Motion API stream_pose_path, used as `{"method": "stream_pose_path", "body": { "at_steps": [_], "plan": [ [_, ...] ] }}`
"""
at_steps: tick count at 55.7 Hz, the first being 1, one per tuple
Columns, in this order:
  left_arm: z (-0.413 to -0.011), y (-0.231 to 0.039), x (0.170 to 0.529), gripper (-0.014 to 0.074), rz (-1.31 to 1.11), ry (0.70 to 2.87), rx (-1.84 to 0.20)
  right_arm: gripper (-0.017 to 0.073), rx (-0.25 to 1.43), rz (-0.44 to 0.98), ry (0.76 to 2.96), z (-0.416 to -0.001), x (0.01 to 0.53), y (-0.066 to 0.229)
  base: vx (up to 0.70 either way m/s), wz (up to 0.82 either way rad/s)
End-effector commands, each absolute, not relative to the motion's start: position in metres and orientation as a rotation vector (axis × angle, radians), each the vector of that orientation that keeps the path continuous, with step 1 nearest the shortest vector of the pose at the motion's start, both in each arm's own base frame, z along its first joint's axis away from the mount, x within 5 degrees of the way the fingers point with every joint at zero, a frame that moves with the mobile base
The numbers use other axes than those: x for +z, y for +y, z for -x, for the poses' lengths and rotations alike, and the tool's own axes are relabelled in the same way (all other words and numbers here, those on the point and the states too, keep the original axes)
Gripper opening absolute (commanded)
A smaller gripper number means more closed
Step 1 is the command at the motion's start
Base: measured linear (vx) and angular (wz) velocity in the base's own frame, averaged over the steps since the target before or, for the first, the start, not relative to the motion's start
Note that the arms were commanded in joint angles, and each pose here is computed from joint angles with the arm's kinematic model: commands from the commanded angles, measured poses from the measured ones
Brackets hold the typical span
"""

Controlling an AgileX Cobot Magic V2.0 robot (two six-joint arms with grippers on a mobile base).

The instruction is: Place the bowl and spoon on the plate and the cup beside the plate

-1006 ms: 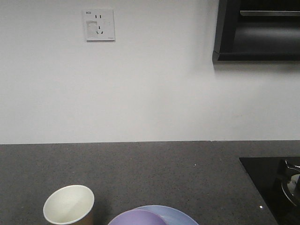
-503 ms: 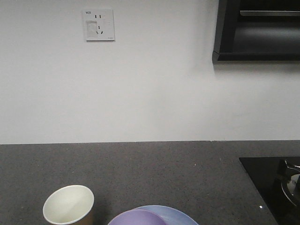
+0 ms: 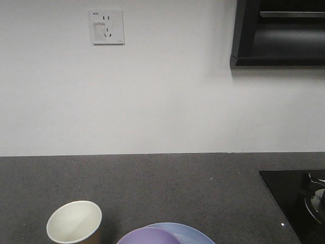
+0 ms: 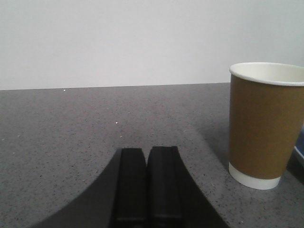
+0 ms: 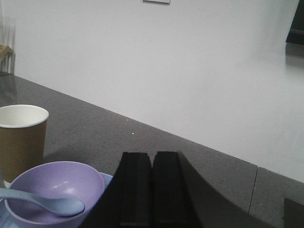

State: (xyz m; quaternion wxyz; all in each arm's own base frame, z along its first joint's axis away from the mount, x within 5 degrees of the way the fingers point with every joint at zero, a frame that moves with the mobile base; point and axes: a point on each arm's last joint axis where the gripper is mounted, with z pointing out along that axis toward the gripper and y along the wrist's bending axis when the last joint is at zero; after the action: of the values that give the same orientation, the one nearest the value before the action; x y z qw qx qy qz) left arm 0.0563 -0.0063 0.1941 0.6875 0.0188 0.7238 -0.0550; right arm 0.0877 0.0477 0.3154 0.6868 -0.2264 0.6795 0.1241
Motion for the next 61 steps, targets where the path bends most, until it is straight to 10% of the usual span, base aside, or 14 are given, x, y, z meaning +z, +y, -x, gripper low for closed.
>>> {"method": "stream_pose_path", "body": {
  "at_steps": [1,28,61],
  "plan": [
    [-0.054,-0.005,0.21,-0.0006,-0.031,1.504,-0.123,-0.0008,0.262,0.459,1.425,-0.089,0.332,0.046,0.0,0.0],
    [-0.054,-0.005,0.21,-0.0006,-0.031,1.504,-0.123,-0.0008,0.234,0.069,1.638,-0.069,0.225,0.014,0.0,0.0],
    [-0.054,-0.005,0.21,-0.0006,-0.031,1.504,-0.123,-0.0008,0.201,0.065,1.579,-0.056,0.196,0.009,0.0,0.0]
  ]
}}
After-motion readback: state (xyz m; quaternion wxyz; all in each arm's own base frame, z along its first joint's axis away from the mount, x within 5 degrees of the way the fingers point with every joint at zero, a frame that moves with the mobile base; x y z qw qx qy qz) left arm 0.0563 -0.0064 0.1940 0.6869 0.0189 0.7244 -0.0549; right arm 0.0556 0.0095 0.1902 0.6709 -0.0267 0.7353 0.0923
